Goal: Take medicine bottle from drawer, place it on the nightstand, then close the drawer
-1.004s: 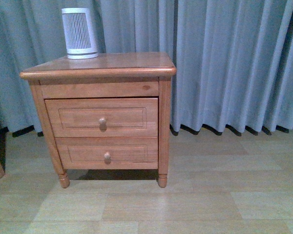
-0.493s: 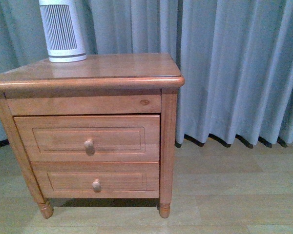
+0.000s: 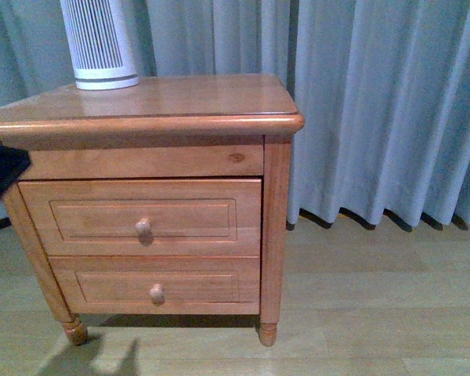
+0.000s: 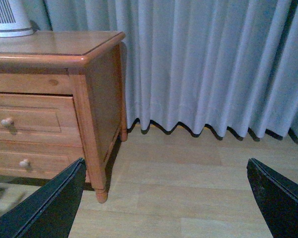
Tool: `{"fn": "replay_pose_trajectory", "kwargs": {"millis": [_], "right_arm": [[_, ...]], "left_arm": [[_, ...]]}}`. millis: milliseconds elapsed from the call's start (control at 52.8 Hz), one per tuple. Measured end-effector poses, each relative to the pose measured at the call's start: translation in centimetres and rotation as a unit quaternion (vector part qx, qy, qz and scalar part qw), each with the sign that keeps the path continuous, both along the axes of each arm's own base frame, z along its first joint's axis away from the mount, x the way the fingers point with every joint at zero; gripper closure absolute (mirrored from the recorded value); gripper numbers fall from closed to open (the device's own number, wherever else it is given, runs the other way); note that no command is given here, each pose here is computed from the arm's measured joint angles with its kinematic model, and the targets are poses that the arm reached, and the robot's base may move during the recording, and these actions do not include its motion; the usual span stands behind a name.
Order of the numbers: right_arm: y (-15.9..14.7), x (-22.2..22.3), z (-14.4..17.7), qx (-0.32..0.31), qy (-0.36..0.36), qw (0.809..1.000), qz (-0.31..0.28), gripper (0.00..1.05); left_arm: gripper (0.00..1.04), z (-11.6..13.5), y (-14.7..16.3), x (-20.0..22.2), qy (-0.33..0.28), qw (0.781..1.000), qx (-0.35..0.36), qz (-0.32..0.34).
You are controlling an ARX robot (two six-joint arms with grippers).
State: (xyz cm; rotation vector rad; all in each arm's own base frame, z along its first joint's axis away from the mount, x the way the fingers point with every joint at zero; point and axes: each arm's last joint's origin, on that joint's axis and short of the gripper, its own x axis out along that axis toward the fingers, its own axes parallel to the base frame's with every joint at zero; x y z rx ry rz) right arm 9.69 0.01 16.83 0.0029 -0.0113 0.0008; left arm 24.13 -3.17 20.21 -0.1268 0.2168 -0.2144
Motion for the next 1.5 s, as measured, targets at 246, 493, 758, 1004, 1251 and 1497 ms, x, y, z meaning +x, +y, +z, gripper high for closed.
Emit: {"fn": "replay_pose_trajectory", "kwargs": {"millis": [246, 493, 758, 1004, 1251, 1497], "right_arm": [[0.0, 0.0, 0.0, 0.0, 0.0, 1.0, 0.0, 0.07], [0.0, 0.0, 0.0, 0.0, 0.0, 1.0, 0.0, 0.07], [0.0, 0.0, 0.0, 0.0, 0.0, 1.0, 0.0, 0.07], [0.0, 0.0, 0.0, 0.0, 0.0, 1.0, 0.0, 0.07], [0.0, 0.0, 0.0, 0.0, 0.0, 1.0, 0.0, 0.07], [0.0, 0.0, 0.0, 0.0, 0.0, 1.0, 0.0, 0.07]], "left_arm": [[0.06, -6.8, -0.9, 7.1, 0.055, 0.998, 0.021, 0.026], [0.06, -10.8, -2.5, 12.2, 0.09, 0.995, 0.028, 0.032], [0.06, -11.3, -5.0, 15.7, 0.09, 0.995, 0.034, 0.01], [0.06, -11.4, -5.5, 18.0, 0.08, 0.996, 0.034, 0.013], [0.06, -12.5, -5.3, 19.1, 0.086, 0.996, 0.035, 0.017], [0.06, -13.3, -4.9, 20.1, 0.086, 0.995, 0.035, 0.022]]}}
